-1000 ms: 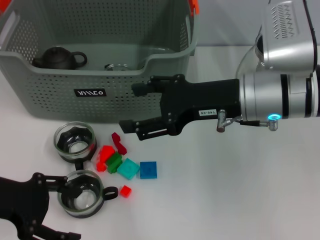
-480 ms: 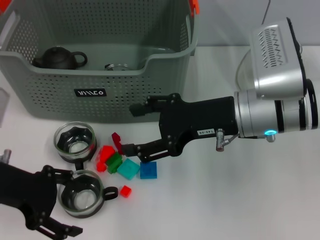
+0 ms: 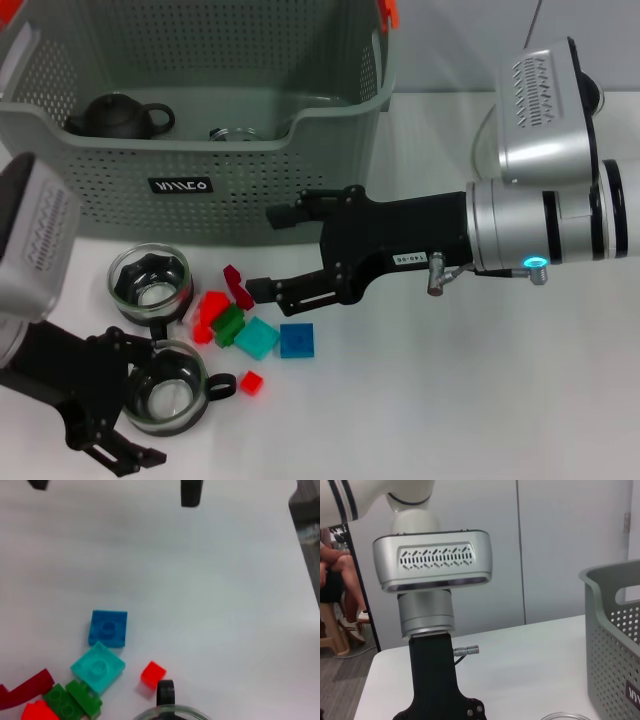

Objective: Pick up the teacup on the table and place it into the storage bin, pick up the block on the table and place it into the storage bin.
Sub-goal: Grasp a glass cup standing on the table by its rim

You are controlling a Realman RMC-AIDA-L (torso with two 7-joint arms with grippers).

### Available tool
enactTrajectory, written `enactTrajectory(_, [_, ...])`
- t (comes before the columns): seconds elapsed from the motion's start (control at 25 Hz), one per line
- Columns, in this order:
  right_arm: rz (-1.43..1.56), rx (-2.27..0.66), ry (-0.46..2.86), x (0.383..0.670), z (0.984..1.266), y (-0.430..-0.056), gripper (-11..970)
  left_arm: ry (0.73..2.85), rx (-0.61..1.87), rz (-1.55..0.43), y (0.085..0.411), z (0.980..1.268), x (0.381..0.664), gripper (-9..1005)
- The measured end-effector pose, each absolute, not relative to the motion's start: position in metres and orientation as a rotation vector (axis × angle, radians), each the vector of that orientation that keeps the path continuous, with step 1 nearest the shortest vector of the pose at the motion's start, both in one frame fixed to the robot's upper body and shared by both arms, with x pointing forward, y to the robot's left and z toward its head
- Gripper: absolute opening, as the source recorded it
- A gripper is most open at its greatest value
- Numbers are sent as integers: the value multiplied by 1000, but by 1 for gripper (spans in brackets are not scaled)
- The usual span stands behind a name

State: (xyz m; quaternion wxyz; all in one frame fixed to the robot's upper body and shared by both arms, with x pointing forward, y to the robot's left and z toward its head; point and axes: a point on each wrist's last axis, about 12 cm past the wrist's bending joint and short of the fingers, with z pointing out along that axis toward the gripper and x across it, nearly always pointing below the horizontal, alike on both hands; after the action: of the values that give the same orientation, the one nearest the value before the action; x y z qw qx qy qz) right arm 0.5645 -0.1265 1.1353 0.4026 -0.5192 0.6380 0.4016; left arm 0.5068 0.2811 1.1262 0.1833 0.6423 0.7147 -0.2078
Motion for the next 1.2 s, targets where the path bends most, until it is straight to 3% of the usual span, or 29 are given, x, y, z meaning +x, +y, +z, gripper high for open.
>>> enactTrajectory(0.4, [1005,-1287,1630,568,1133,-125,927,2099,1941,-411,257,1126,513,935])
enactTrajectory(1.2, [989,-1268,1649,571,1130,-126,926,2119,2028,-416,238,1122,507,928])
